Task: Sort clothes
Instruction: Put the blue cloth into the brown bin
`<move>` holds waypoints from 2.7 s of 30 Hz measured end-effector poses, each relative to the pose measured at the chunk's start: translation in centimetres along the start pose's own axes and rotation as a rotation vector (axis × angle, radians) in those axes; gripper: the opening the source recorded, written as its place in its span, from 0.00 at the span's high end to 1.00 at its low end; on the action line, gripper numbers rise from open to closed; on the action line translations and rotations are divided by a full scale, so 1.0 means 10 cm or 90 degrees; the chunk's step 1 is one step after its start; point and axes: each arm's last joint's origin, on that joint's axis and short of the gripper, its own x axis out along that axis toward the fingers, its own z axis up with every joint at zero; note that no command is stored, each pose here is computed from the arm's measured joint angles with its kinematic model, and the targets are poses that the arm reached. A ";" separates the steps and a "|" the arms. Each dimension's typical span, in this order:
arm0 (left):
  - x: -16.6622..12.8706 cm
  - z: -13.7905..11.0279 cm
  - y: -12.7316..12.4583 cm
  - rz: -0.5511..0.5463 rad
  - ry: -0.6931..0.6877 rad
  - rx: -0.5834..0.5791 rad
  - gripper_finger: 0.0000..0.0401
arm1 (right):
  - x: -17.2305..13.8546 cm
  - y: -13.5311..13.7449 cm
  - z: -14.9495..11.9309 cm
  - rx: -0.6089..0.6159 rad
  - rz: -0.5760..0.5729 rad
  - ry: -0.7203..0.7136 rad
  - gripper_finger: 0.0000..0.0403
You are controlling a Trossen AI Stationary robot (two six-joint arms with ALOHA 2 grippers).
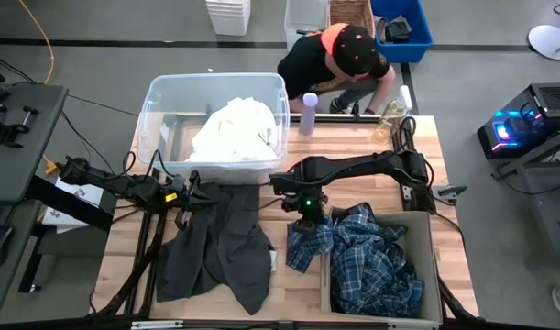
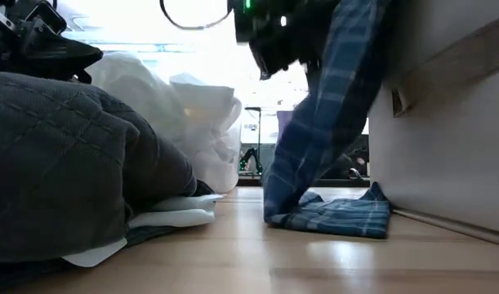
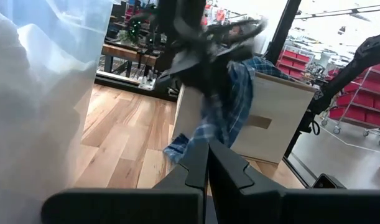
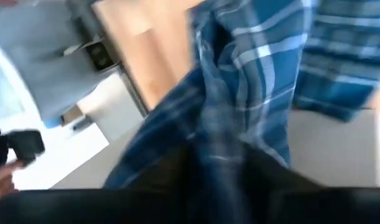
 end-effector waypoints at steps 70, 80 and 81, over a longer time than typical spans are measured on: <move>0.00 0.00 0.00 0.001 0.003 0.001 1.00 | 1.44 -0.34 -2.29 0.514 -0.024 -0.238 0.96; 0.00 0.00 0.00 0.000 0.003 0.001 1.00 | 0.63 0.39 -2.53 0.388 -0.172 -0.214 0.72; 0.00 0.00 0.00 0.001 0.003 0.001 1.00 | 0.53 0.45 -2.56 0.388 -0.177 -0.220 0.70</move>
